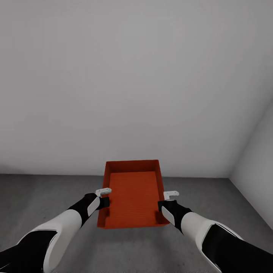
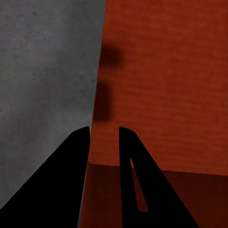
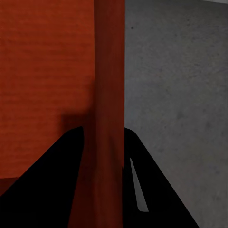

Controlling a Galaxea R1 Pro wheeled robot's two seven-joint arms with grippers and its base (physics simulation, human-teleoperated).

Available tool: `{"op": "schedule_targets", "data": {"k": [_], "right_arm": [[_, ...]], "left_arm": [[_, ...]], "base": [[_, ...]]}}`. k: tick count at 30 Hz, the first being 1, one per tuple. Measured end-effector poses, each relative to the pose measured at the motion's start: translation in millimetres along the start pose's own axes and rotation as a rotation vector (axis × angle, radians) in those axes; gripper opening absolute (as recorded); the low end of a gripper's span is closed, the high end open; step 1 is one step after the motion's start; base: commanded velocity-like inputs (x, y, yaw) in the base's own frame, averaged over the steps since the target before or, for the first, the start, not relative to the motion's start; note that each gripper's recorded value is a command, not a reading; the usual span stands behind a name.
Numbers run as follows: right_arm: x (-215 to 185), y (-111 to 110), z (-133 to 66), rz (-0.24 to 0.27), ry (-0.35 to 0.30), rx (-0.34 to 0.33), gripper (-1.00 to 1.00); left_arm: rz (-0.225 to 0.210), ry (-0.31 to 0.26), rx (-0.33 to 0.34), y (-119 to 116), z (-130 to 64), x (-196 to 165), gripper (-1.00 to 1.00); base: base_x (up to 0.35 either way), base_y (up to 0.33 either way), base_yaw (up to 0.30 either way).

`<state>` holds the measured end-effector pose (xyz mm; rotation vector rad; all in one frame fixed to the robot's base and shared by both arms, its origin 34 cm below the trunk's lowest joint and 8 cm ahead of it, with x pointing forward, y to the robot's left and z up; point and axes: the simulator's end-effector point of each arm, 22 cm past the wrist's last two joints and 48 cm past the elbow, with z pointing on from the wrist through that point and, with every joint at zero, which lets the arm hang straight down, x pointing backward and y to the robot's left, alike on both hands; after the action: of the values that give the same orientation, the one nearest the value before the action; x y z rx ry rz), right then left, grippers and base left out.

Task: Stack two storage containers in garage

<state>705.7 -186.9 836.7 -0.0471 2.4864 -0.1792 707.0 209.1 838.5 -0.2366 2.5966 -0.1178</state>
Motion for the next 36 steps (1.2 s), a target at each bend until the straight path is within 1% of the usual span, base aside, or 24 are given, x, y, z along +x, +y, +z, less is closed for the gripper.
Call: {"op": "schedule_targets", "data": {"k": [36], "right_arm": [[27,4,20.9,-0.007,0.049,-0.003,-1.0]], "left_arm": [[-0.003,0.048,-0.008,5,24.3,25,-1.0]], "base": [[0.0,0.0,0.0]]}}
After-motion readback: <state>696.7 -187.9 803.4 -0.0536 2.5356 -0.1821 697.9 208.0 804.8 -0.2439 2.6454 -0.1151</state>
